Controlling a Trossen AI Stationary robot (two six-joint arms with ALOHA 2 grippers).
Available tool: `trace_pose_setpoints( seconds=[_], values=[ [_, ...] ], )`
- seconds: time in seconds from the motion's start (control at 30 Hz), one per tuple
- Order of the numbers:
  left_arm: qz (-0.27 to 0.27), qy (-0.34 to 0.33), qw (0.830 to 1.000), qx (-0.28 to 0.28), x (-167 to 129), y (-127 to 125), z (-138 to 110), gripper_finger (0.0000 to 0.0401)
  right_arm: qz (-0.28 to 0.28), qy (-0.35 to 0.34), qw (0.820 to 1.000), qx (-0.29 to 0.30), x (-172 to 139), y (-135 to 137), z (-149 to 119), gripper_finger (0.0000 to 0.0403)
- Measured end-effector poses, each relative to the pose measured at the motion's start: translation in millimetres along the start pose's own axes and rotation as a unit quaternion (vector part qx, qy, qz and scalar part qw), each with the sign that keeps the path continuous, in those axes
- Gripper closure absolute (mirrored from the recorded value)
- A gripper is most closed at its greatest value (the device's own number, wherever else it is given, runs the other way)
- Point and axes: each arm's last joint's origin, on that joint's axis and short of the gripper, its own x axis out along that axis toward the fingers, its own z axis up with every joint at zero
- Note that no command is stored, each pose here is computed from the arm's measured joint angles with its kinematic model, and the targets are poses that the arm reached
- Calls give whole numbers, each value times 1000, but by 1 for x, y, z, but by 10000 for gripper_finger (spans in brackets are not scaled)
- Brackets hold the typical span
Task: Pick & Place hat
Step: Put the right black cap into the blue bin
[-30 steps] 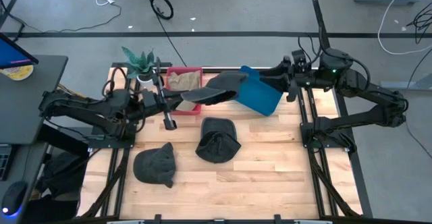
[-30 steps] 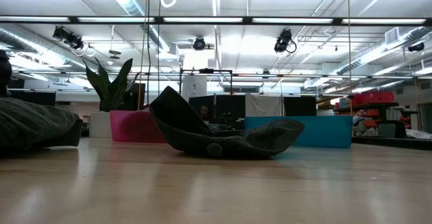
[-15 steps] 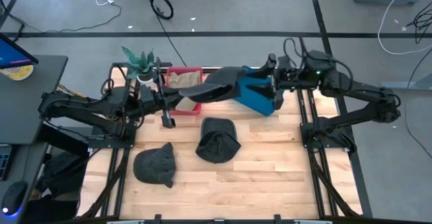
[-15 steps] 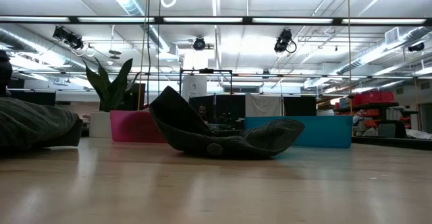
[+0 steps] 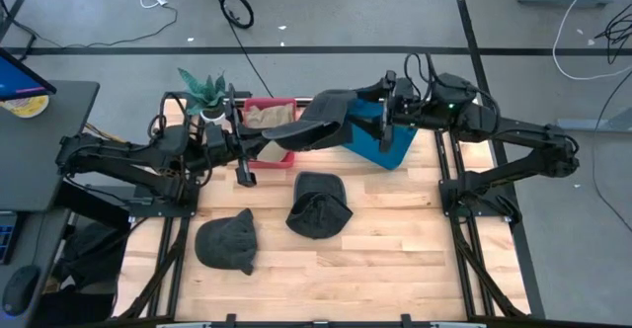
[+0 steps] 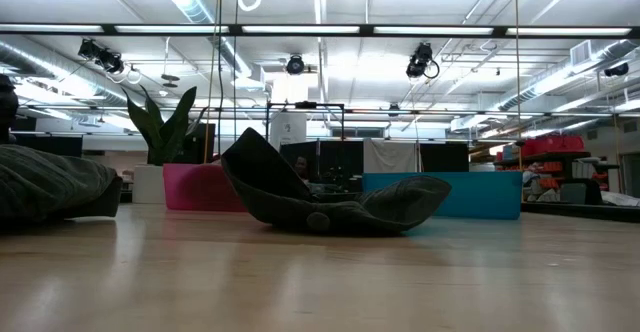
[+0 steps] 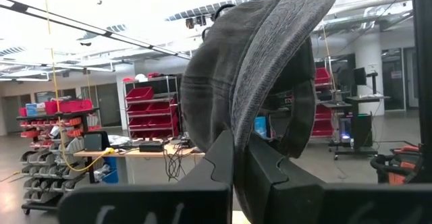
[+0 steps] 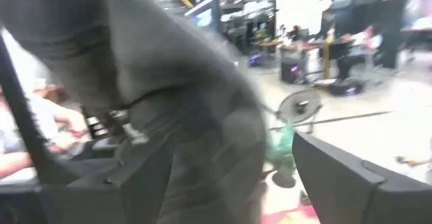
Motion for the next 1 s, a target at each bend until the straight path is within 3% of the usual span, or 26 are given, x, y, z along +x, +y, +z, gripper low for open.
trace_pose_setpoints(
  seconds=[0.17,0.73,0.87,1.0],
  values=[
    [-1,3,1000,-1,0,0,-1,389,-42,-32,998,-17,-5,-2,8,108],
    [-17,14,999,-23,0,-2,-3,388,-16,-29,999,5,18,-2,-4,125],
    [-17,14,999,-24,0,-2,-3,387,-4,-19,1000,3,23,-1,-8,168],
    [-16,15,999,-32,0,-2,-3,387,20,-17,1000,0,23,0,-8,272]
  ],
)
